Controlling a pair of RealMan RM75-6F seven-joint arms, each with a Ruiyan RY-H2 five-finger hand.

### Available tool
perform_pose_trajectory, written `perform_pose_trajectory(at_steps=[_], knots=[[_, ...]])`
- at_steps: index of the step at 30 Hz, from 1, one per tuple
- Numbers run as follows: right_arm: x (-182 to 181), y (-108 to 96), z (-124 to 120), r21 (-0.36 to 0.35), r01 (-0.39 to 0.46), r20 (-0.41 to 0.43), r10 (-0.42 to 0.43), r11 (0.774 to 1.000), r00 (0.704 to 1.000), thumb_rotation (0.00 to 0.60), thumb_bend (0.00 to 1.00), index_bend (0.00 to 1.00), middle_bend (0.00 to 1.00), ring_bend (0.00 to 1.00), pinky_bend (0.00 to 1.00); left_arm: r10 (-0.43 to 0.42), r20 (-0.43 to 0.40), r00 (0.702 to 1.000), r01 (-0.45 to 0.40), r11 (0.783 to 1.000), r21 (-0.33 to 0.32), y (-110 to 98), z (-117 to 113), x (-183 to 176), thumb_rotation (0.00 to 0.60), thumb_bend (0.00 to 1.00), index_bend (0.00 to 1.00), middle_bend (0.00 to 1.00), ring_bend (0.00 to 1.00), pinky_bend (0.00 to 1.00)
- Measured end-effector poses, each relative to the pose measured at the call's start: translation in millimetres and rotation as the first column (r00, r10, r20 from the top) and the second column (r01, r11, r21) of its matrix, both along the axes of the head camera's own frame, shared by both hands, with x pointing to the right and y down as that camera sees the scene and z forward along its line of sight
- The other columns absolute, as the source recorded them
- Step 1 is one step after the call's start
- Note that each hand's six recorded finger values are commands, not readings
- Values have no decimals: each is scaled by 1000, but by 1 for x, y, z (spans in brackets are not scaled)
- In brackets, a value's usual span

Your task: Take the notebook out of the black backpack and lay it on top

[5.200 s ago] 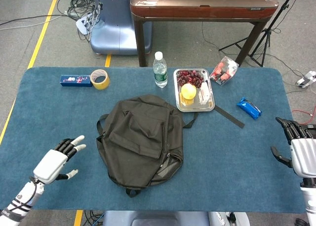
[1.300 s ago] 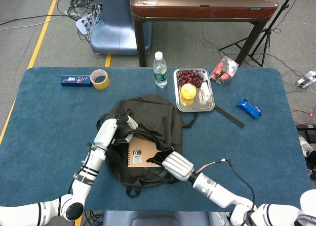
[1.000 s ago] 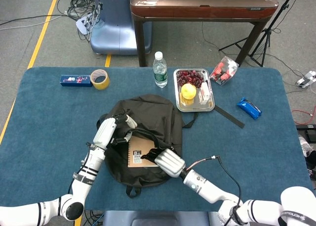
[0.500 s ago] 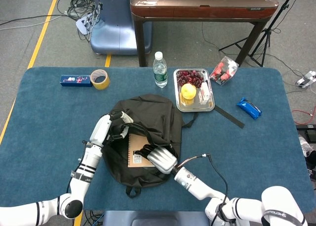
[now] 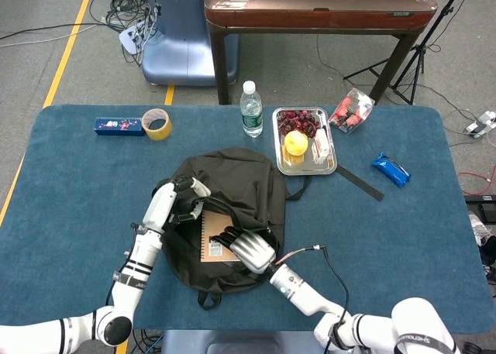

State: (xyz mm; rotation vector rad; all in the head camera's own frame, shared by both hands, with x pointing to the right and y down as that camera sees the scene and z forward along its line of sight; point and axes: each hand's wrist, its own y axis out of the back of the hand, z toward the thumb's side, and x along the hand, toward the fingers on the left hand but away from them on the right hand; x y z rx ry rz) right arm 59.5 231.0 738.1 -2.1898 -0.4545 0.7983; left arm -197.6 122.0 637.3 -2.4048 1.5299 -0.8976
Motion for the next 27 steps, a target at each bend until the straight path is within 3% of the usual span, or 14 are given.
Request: perform_pose_trajectory(at_steps=[13, 24, 27], knots=[[3, -11, 11, 71, 5, -24, -3, 997, 1000, 600, 149, 219, 284, 191, 304, 2, 2, 1000, -2, 1000, -10, 1, 2, 1, 600, 686, 722, 462, 338, 146], [3, -22, 16, 170, 51, -44, -45, 984, 998, 600, 418, 317, 349, 237, 320, -9, 15, 1000, 9, 1000, -18, -1, 5, -2, 600, 686, 722, 462, 337, 146], [3, -25, 14, 199, 64, -40, -58, 978, 998, 600, 450, 336, 362, 255, 336, -15, 15, 1000, 16, 1000, -25, -3, 7, -3, 600, 686, 722, 462, 337, 146]])
